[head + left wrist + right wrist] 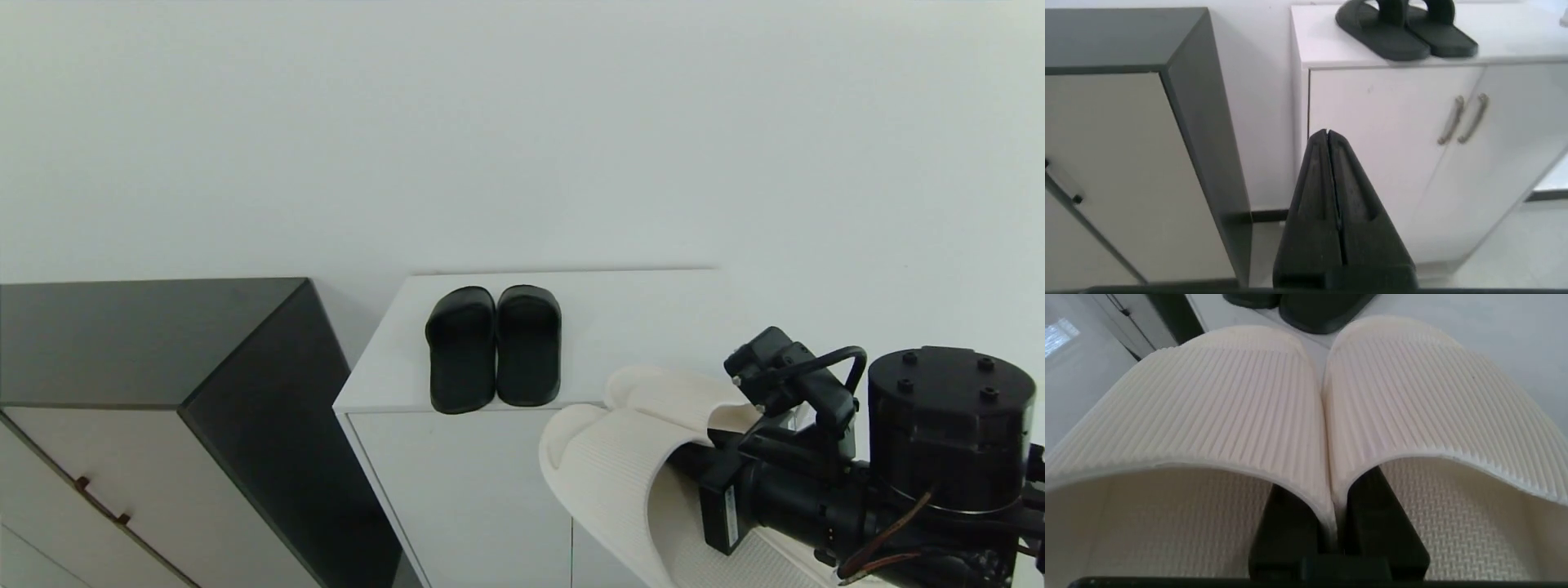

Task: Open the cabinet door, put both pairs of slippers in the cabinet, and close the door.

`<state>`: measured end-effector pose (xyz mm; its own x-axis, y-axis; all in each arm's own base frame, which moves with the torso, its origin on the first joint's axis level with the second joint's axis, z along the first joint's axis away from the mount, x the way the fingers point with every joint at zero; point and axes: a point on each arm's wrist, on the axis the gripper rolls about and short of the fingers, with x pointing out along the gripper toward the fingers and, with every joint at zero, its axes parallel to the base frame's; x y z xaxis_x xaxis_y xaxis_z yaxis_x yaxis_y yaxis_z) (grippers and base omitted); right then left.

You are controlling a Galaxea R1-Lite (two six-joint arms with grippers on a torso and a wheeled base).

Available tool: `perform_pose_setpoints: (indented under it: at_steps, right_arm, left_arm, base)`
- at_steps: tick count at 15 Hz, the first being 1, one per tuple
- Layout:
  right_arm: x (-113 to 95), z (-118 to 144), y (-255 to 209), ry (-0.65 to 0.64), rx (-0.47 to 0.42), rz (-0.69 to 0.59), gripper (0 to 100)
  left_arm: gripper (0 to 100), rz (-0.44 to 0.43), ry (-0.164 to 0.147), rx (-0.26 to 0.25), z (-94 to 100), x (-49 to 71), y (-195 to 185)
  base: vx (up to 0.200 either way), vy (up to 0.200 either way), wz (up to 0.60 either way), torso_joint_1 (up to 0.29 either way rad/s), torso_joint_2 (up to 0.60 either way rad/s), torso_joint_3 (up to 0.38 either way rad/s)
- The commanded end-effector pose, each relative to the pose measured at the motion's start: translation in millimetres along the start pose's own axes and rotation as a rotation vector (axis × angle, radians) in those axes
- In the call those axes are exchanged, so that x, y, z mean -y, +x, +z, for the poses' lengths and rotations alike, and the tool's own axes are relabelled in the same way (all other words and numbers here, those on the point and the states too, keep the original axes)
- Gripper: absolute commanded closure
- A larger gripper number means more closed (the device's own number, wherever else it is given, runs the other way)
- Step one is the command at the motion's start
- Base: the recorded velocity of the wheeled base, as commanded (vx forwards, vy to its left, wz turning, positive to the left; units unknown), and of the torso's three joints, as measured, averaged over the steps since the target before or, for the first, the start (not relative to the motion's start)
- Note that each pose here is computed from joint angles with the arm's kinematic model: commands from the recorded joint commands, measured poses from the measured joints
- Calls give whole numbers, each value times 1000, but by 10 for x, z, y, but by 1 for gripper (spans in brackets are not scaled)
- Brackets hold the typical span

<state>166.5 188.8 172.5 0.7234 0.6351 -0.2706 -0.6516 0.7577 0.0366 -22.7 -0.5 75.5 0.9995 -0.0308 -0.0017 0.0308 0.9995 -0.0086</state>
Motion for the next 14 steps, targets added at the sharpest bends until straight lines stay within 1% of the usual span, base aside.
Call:
perform_pose_setpoints:
  at_steps: [1,7,12,14]
  right_arm:
    - [25,7,6,1,4,-12,100]
    - [22,-3,4,-3,-1,-9,100]
    - [18,-43,-5,-7,-14,-7,100]
    - [20,-51,-11,-8,-16,-7,100]
  left_arm:
    - [100,0,-1,0,0,0,0]
    - [100,0,1,0,0,0,0]
    - [100,0,-1,2,2,0,0]
    - [100,0,-1,0,0,0,0]
  base:
    - [0,0,0,0,0,0]
    - [0,0,0,0,0,0]
    - [0,-200,0,3,4,3]
    - [0,0,0,0,0,0]
